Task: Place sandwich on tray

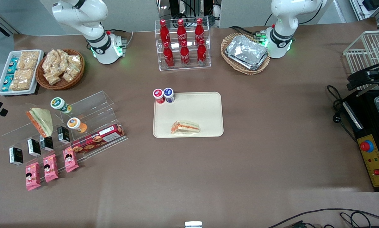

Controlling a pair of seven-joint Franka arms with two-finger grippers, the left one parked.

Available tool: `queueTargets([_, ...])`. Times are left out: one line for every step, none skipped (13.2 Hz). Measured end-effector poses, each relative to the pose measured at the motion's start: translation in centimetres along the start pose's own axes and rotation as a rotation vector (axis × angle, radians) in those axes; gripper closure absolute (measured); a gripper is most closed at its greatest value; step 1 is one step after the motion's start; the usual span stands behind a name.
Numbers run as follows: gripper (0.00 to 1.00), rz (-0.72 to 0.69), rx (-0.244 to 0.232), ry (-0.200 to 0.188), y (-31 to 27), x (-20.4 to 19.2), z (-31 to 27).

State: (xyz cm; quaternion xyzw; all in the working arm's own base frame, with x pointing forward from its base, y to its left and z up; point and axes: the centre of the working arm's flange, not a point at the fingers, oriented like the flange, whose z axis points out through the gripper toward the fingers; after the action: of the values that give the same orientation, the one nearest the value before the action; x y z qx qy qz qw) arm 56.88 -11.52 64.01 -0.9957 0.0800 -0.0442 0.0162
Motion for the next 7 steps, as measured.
queueTargets([0.00,-0.002,0.000,0.000,-0.10,0.00,0.01])
queueTargets([0.00,-0.002,0.000,0.000,-0.14,0.00,0.01])
queueTargets([0.00,-0.003,0.000,0.000,-0.16,0.00,0.01])
queueTargets([0.00,-0.003,0.000,-0.001,-0.16,0.00,0.01])
queueTargets([0.00,-0.002,0.000,-0.002,-0.14,-0.02,0.02])
queueTargets([0.00,-0.002,0.000,-0.004,-0.10,-0.05,0.02])
queueTargets([0.00,0.000,0.001,-0.007,-0.03,-0.11,0.02])
